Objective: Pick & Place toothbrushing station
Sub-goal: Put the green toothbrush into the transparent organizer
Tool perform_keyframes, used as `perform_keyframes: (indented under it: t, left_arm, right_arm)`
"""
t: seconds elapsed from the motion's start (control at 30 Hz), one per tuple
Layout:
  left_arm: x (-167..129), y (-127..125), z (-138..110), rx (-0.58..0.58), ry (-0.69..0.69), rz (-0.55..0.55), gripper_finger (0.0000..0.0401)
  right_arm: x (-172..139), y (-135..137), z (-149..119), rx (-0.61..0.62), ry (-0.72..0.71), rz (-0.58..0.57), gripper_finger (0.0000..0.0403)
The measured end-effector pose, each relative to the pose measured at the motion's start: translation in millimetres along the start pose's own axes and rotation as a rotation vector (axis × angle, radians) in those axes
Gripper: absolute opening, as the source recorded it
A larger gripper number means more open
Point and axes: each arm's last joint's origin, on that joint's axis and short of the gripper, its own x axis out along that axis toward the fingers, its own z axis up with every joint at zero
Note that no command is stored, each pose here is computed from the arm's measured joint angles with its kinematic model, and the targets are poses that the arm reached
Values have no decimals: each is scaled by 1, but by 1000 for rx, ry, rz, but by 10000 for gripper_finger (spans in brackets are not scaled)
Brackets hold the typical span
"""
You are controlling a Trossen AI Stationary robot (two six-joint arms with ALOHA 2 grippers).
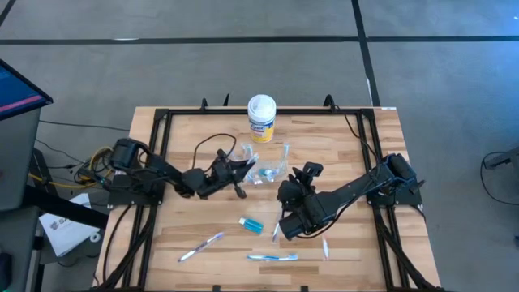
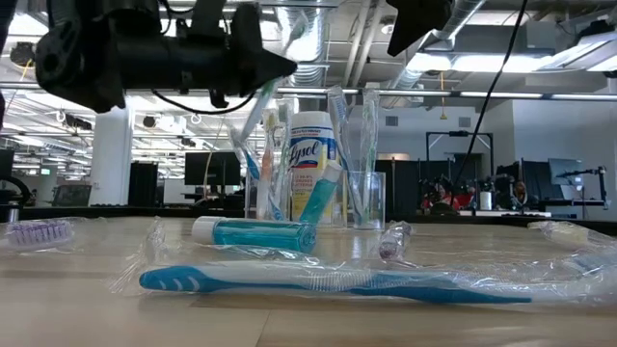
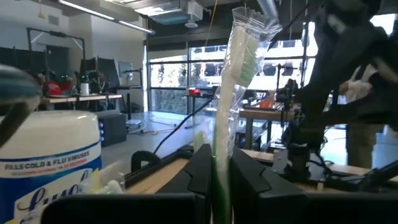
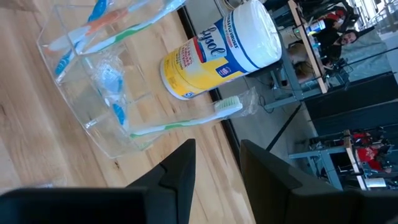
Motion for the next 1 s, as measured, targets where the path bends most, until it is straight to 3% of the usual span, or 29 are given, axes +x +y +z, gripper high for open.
perform_keyframes:
  t: [0.3,1.0]
  left_arm:
    - [11,6,-15,34,32,38,21]
    - [20,11,-14,26,9,10,21]
  right_arm:
    - [1,2,0,-6,0,-5,116]
    - [1,1,1,-6,-18,-24,116]
